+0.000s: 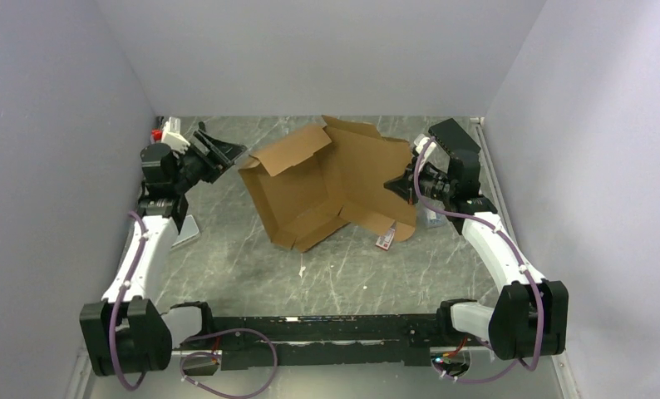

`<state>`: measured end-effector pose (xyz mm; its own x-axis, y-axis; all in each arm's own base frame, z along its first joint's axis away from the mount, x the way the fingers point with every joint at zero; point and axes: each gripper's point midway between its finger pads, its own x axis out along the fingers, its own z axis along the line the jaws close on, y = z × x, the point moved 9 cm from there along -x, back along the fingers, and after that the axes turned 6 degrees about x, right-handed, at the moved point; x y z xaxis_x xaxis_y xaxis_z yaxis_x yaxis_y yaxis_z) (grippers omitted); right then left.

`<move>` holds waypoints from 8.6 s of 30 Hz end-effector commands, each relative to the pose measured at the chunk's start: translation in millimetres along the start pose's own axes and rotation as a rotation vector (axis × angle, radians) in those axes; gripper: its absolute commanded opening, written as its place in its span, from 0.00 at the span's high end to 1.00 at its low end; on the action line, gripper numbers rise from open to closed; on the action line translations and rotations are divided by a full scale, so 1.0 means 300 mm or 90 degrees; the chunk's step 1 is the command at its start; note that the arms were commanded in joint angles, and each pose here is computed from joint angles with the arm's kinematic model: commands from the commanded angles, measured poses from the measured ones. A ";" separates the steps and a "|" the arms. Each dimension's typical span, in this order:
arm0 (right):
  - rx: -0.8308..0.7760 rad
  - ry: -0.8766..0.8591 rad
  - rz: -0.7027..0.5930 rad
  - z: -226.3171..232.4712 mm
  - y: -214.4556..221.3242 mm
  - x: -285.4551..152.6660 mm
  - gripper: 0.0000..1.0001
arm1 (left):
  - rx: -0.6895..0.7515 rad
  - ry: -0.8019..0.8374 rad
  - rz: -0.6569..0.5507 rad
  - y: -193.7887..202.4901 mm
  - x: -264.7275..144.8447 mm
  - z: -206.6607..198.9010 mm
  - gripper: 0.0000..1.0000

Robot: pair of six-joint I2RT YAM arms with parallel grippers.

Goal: Fold the paper box

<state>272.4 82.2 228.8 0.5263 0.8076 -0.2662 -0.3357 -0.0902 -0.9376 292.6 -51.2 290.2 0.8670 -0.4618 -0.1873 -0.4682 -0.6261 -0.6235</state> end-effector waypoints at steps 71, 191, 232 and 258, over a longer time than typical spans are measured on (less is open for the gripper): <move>0.013 -0.002 0.015 0.007 0.002 0.022 1.00 | -0.141 0.103 -0.113 0.109 0.029 -0.073 0.36; 0.030 -0.075 -0.003 0.042 -0.004 0.029 1.00 | 0.885 0.183 0.003 -0.046 -0.037 -0.099 0.75; 0.026 -0.069 0.001 0.039 -0.004 0.028 1.00 | 0.480 0.157 0.164 0.074 -0.156 -0.181 0.39; 0.027 -0.077 -0.001 0.044 -0.005 0.028 1.00 | -0.014 0.057 -0.091 -0.047 -0.101 -0.003 0.11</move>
<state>268.3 93.9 228.4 0.4584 0.8552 -0.2419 -0.3689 -0.0646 -0.9272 264.7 -35.6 293.8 0.8765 -0.4599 -0.1421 -0.4346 -0.6294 -0.6442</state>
